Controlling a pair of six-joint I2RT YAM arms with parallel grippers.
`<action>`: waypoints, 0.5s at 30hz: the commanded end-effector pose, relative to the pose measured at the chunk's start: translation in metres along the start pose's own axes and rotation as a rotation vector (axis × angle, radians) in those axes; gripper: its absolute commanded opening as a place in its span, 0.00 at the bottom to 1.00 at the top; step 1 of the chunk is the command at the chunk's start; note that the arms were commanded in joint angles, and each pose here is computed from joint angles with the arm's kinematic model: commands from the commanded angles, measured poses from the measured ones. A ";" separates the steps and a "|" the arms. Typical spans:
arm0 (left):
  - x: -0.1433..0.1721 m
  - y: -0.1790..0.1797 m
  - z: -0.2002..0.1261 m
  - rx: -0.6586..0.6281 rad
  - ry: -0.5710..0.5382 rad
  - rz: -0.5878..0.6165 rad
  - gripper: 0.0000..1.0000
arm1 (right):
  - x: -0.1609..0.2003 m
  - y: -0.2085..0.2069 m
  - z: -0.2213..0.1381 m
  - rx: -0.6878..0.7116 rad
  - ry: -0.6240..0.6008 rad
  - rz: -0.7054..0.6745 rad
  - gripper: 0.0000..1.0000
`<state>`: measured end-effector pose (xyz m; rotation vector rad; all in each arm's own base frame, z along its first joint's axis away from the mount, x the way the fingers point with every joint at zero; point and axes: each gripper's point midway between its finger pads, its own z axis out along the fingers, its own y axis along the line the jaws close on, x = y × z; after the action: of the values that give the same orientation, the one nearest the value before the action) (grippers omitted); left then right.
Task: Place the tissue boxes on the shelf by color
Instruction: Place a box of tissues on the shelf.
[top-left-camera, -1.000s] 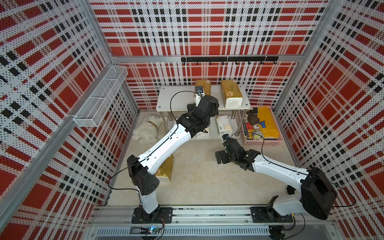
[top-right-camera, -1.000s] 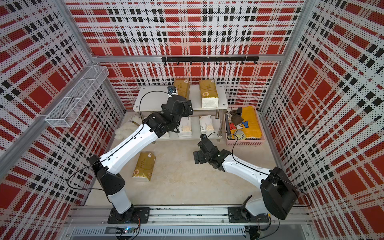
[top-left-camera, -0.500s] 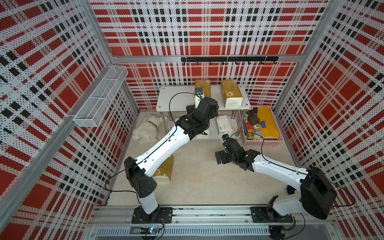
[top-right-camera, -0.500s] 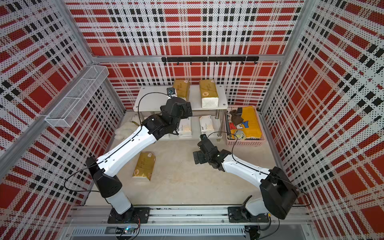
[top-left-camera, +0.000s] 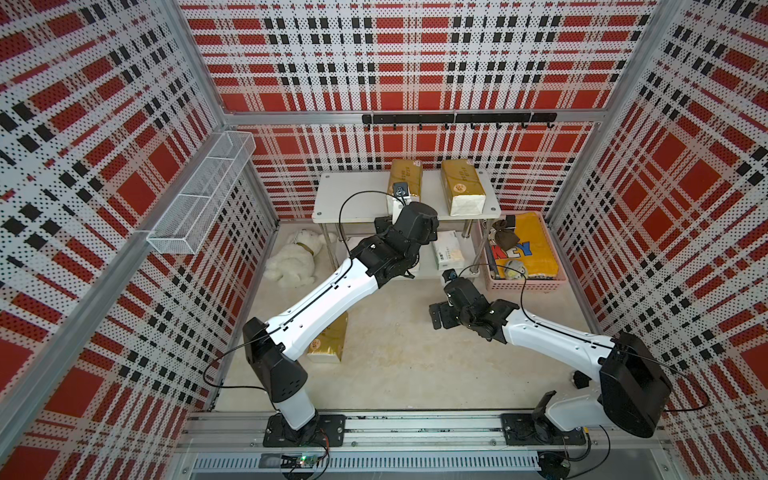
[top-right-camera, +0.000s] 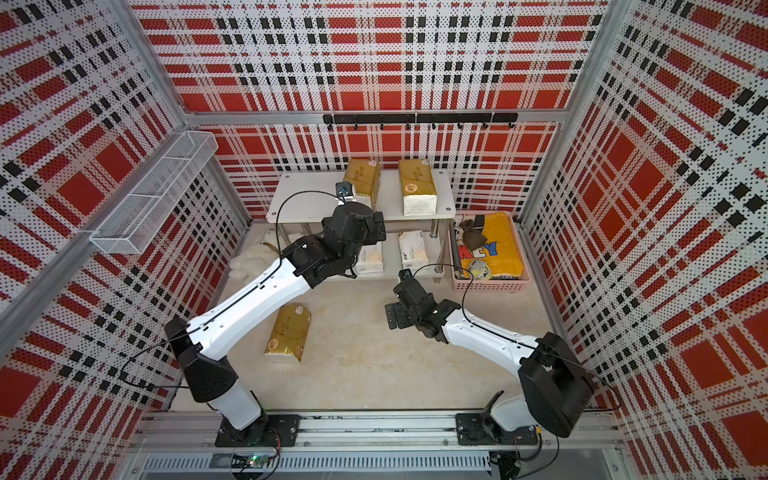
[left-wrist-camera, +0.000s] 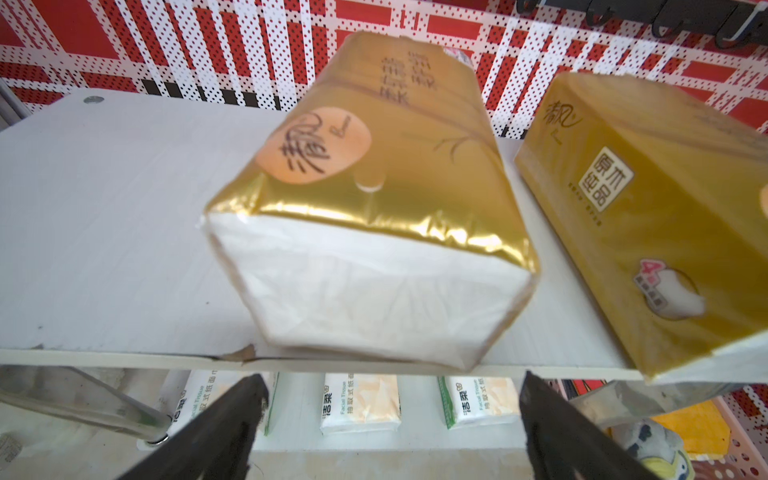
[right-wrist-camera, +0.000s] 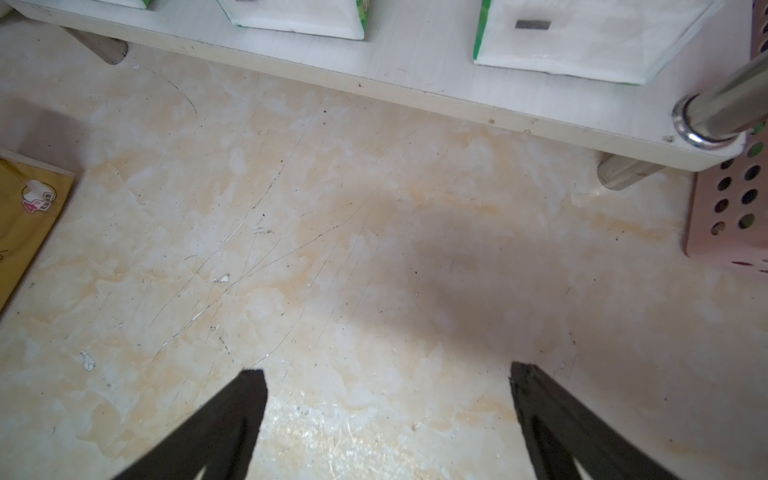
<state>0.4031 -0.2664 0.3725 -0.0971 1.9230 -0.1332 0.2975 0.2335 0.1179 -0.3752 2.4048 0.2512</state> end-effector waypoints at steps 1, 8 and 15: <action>-0.011 0.004 -0.013 0.014 -0.027 -0.029 0.99 | -0.010 0.006 -0.001 0.000 -0.019 0.001 1.00; -0.009 0.005 -0.023 0.026 -0.028 -0.037 0.99 | -0.013 0.009 -0.002 0.000 -0.021 -0.007 1.00; 0.019 -0.004 -0.044 0.104 0.024 0.004 0.99 | -0.014 0.005 -0.005 0.020 -0.027 -0.004 1.00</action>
<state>0.3689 -0.2672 0.3689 -0.0445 1.9352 -0.1803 0.3015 0.2407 0.1262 -0.3791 2.3848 0.2507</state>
